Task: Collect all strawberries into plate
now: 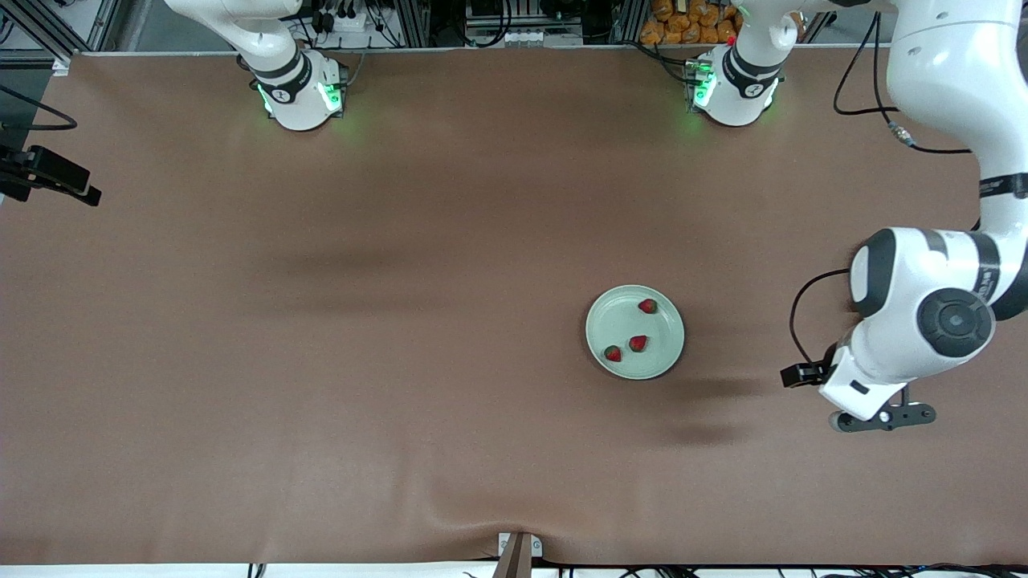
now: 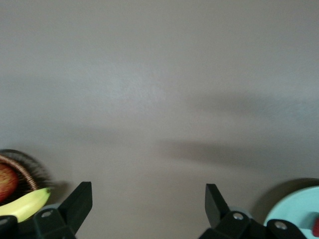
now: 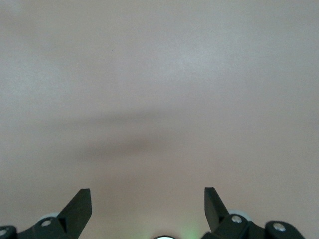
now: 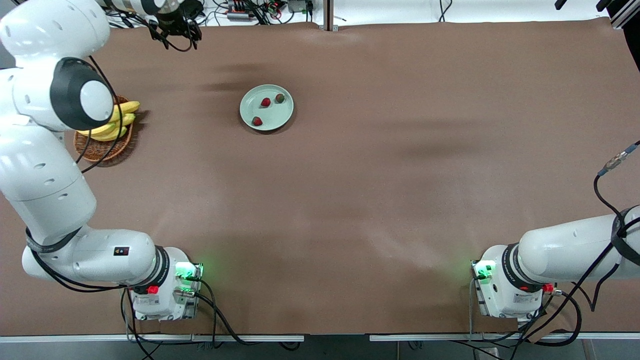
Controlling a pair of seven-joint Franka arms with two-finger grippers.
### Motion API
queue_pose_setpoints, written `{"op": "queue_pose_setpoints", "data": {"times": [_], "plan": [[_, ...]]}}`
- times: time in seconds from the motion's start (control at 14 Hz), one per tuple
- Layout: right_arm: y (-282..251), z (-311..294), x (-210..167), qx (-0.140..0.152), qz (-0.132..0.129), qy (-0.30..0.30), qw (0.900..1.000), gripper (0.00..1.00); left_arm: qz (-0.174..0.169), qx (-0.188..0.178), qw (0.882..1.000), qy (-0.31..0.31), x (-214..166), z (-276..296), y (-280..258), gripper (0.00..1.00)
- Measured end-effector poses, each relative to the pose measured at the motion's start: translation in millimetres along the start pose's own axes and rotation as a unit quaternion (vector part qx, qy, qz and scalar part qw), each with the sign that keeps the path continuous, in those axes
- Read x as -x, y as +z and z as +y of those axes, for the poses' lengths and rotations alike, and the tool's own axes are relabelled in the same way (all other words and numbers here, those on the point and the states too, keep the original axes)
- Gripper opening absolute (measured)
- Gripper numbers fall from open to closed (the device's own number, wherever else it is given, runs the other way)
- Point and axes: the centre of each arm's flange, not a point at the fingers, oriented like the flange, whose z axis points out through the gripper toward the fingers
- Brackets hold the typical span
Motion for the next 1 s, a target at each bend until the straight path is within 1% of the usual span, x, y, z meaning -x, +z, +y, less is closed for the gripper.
{"op": "queue_pose_setpoints", "data": {"times": [0.21, 0.43, 0.64, 0.78, 1.0], "plan": [[0.0, 0.0, 0.0, 0.0, 0.0, 0.0, 1.0, 1.0, 0.002, 0.001, 1.0, -0.002, 13.9, -5.6, -56.7, 1.0], [0.0, 0.0, 0.0, 0.0, 0.0, 0.0, 1.0, 1.0, -0.005, 0.01, 1.0, -0.007, 35.4, -8.9, -111.3, 1.0], [0.0, 0.0, 0.0, 0.0, 0.0, 0.0, 1.0, 1.0, -0.002, 0.019, 1.0, -0.012, 60.0, -14.9, -167.1, 1.0], [0.0, 0.0, 0.0, 0.0, 0.0, 0.0, 1.0, 1.0, 0.008, 0.025, 1.0, -0.014, 80.4, -18.3, -208.3, 1.0], [0.0, 0.0, 0.0, 0.0, 0.0, 0.0, 1.0, 1.0, 0.005, 0.023, 1.0, -0.003, 121.9, -11.5, -261.8, 1.0]]}}
